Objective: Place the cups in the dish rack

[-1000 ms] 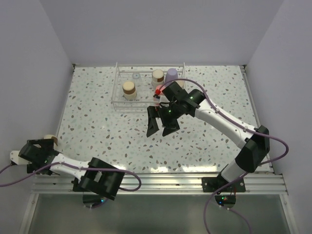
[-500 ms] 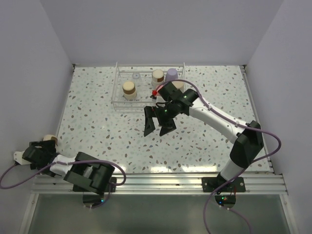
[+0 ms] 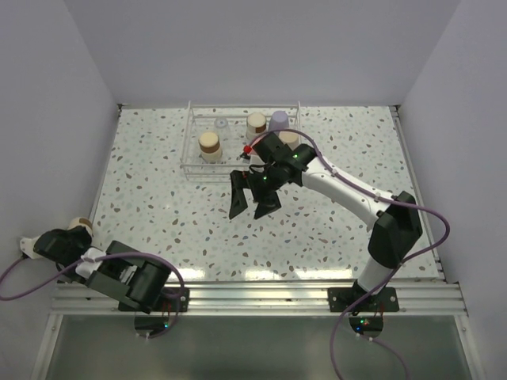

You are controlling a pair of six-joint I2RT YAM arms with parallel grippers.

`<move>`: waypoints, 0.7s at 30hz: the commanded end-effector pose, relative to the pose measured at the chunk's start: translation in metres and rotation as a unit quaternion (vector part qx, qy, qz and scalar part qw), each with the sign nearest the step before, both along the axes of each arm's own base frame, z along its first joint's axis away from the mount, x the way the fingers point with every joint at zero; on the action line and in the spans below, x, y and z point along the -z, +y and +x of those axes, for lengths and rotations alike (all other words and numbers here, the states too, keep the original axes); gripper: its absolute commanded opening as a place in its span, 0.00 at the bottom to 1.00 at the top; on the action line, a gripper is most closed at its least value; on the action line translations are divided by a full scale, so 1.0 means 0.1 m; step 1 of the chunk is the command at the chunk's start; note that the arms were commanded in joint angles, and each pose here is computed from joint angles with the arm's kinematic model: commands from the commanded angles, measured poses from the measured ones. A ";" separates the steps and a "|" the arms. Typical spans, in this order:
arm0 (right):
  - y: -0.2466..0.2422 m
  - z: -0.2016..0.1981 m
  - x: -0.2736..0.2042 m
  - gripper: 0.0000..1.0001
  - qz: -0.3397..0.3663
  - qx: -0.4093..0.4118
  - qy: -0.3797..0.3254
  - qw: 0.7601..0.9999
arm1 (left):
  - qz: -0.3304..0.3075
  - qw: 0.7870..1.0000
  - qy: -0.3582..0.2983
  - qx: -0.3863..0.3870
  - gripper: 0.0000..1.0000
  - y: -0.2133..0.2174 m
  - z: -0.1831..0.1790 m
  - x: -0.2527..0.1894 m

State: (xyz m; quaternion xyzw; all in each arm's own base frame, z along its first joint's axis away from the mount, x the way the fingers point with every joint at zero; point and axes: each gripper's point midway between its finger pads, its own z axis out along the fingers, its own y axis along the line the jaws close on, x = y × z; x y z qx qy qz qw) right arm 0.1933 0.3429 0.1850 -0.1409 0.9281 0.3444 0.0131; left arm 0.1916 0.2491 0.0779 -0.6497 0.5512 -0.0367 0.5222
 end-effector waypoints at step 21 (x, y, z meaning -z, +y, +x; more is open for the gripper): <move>-0.05 0.12 -1.64 0.98 0.181 0.035 -0.170 0.968 | 0.006 0.885 -0.156 0.439 0.00 -2.24 1.92 -1.84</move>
